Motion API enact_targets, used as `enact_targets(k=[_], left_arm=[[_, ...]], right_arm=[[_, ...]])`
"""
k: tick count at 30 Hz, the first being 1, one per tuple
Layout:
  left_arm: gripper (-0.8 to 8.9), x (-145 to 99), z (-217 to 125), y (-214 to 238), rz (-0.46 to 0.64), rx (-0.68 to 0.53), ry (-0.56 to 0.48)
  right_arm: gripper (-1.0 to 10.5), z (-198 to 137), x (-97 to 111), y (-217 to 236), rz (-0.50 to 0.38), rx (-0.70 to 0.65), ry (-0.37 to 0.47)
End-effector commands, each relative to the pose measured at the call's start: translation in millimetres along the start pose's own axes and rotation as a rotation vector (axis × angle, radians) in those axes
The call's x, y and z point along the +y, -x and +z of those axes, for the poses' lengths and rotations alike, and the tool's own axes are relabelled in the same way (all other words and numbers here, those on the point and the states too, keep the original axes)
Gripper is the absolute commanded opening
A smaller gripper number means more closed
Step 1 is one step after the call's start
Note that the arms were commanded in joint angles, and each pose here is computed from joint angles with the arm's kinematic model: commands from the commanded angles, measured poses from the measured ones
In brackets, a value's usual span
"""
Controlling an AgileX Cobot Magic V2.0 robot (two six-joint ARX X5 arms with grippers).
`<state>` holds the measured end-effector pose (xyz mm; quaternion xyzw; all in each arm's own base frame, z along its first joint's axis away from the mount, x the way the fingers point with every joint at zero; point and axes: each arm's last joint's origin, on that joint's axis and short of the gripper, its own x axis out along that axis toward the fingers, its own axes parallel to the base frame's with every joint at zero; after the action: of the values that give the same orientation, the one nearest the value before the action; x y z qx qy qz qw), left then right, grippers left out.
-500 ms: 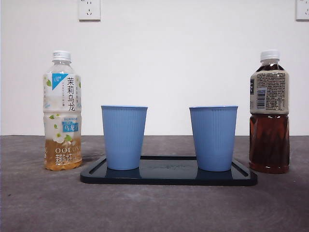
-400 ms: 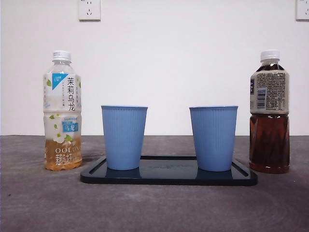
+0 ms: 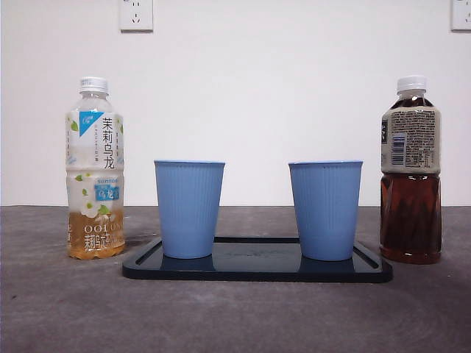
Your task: Pour the drink into the cup
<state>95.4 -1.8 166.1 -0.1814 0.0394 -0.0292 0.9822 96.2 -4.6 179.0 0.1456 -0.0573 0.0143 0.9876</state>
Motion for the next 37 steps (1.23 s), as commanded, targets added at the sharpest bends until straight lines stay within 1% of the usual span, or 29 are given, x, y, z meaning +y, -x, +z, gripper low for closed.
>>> enact_targets(k=[1, 5, 8, 10, 12, 15, 20, 22, 25, 31, 34, 37], left_arm=[[0.08, -4.7, 12.3, 3.3, -0.017, -0.050, 0.070], [0.09, -12.9, 32.3, 10.3, -0.039, -0.098, 0.092], [0.09, -21.3, 52.9, 17.3, -0.049, -0.120, 0.089], [0.09, -27.0, 67.0, 21.4, -0.048, -0.120, 0.085], [0.09, -32.4, 80.5, 24.5, -0.044, -0.112, 0.066], [0.09, -41.0, 100.2, 27.1, -0.057, -0.069, 0.012], [0.09, -54.0, 126.0, 23.1, -0.122, 0.091, -0.106], [0.09, -59.6, 135.2, 20.1, -0.179, 0.186, -0.153], [0.09, -65.9, 144.7, 13.6, -0.264, 0.309, -0.189], [0.09, -74.3, 152.6, 2.8, -0.430, 0.476, -0.191], [0.09, -76.5, 149.4, 2.6, -0.495, 0.532, -0.184], [0.09, -77.3, 145.3, 4.8, -0.517, 0.574, -0.194]], right_arm=[[0.1, 8.3, 2.4, 1.1, 0.007, -0.032, -0.092], [0.1, 29.0, 9.1, 4.6, 0.019, -0.066, -0.093], [0.1, 47.7, 15.2, 7.7, 0.011, -0.052, -0.090], [0.1, 60.9, 19.4, 8.8, 0.005, -0.031, -0.072], [0.1, 73.5, 23.6, 8.9, 0.005, -0.007, -0.060], [0.1, 92.6, 30.8, 7.8, 0.035, 0.045, -0.027], [0.1, 120.7, 42.4, 2.0, 0.108, 0.202, 0.033], [0.1, 128.0, 46.5, -0.8, 0.159, 0.298, 0.060], [0.1, 137.0, 51.2, -5.0, 0.220, 0.406, 0.089], [0.1, 143.3, 59.8, -6.0, 0.380, 0.569, 0.074], [0.1, 137.7, 61.4, -2.7, 0.420, 0.651, 0.069], [0.1, 131.2, 61.7, 2.1, 0.429, 0.731, 0.068]])
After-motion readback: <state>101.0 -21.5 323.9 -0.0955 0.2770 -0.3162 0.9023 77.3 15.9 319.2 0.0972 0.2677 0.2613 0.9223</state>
